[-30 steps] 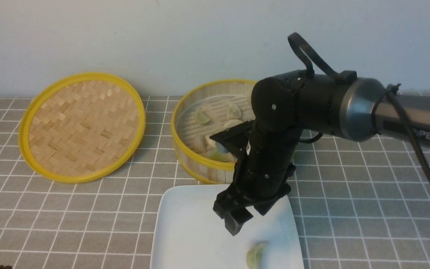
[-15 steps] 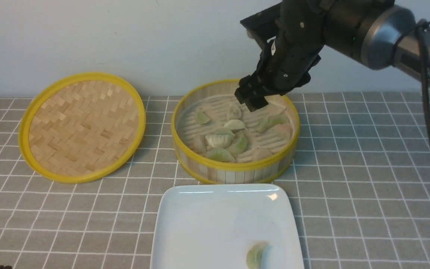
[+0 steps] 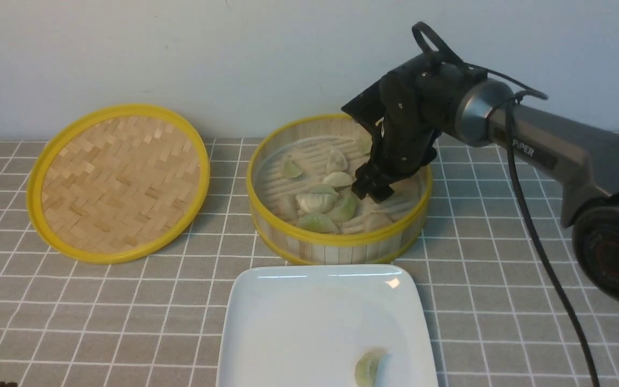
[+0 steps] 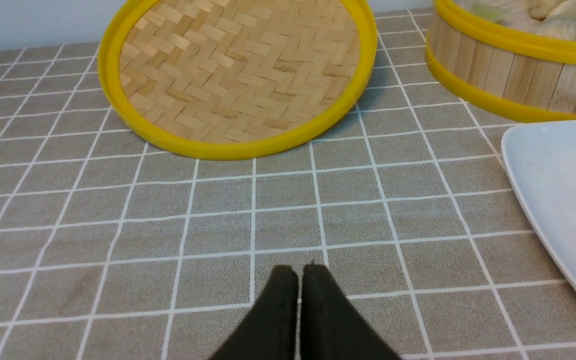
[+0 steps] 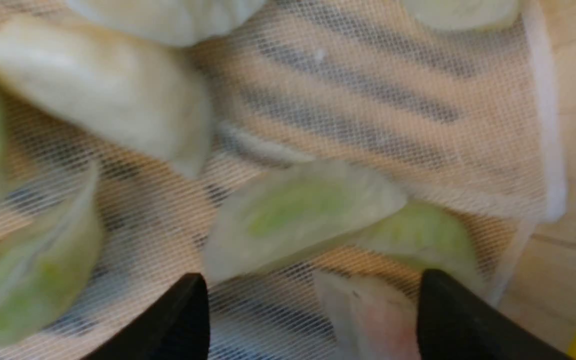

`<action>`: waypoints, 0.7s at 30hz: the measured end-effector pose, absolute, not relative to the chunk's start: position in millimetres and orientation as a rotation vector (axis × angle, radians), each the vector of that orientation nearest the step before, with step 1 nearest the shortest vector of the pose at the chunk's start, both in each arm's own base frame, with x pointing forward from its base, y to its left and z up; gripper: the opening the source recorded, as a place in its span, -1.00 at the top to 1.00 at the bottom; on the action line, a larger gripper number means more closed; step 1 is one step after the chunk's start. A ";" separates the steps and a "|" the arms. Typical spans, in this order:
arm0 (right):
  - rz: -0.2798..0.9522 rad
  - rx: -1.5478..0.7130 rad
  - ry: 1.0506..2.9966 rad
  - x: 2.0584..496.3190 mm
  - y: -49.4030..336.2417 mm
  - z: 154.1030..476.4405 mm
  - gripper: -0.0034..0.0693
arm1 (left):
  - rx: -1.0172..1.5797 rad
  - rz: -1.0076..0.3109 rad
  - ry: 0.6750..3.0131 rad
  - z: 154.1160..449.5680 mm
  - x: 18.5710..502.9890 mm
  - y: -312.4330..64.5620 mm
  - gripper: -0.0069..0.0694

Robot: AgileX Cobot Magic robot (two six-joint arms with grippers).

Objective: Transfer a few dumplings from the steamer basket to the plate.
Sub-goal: Use the right arm to grab a dumpling from inside the steamer

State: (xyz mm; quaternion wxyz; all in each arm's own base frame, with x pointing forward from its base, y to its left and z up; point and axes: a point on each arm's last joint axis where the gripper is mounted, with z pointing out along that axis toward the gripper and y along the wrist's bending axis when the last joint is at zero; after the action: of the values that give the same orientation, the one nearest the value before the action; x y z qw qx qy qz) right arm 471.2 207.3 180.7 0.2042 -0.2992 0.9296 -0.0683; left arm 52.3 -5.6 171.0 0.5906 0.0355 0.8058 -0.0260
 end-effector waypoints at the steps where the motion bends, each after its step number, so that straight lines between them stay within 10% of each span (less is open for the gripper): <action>1: -0.214 -0.838 2.589 472.2 206.2 179.4 -0.46 | 0.083 -0.060 1.875 171.0 52.3 -5.6 0.83; 12: -0.231 -0.842 2.596 474.6 206.4 172.3 -0.40 | 0.083 -0.060 1.875 171.0 52.3 -5.6 0.83; 21: -0.220 -0.829 2.654 474.9 203.4 175.4 0.48 | 0.083 -0.060 1.875 171.0 52.3 -5.6 0.83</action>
State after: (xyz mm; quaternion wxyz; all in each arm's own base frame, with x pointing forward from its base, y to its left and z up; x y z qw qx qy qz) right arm 474.9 203.4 175.4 0.1754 -0.2926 0.9368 -0.0778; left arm 52.3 -5.6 171.0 0.5906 0.0355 0.8058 -0.0260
